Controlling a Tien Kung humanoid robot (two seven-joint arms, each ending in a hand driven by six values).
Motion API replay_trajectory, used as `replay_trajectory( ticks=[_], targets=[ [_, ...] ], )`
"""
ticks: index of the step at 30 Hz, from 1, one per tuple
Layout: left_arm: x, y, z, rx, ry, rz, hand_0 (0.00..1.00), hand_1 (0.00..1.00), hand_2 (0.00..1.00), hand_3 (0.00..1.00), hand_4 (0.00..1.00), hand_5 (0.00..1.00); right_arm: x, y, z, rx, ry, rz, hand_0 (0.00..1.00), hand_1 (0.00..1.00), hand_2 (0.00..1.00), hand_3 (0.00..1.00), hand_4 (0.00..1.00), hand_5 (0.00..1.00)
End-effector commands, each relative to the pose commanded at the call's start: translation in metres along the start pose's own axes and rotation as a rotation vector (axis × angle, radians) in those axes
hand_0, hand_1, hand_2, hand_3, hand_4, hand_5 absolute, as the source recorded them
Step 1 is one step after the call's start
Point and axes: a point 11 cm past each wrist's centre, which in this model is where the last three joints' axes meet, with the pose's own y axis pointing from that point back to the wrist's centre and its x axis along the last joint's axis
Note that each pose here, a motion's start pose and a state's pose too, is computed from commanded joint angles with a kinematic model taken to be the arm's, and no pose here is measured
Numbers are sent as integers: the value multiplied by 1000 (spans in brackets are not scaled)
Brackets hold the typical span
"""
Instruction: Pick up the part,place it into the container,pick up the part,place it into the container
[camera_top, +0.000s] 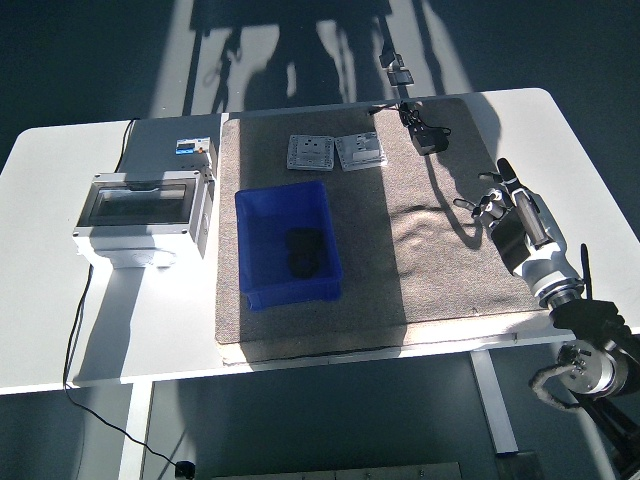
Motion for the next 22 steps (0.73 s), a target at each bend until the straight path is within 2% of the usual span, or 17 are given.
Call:
replay_trajectory(
  ticks=[2, 3, 14, 15, 22],
  targets=[
    [2, 0, 1, -1, 6, 9, 675, 531, 633, 626, 513, 781, -2, 1, 6, -7, -17, 8, 729, 676, 787, 624, 982, 560],
    [3, 0, 1, -1, 7, 12, 677, 549, 637, 628, 517, 814, -3, 1, 7, -7, -22, 12, 772, 884, 981, 957, 987, 550],
    [14, -1, 2, -4, 10, 39, 677, 572, 649, 639, 540, 824, 3, 2, 16, 26, -81, 117, 770, 862, 979, 998, 983, 549],
    [16, -1, 3, -4, 13, 41, 690, 679, 693, 672, 556, 821, 5, 3, 16, 32, -88, 131, 755, 790, 898, 923, 975, 543],
    [21, -1, 3, 2, 16, 35, 690, 679, 693, 672, 556, 821, 12, 3, 9, 81, -107, 179, 755, 790, 898, 923, 975, 543]
  ],
)
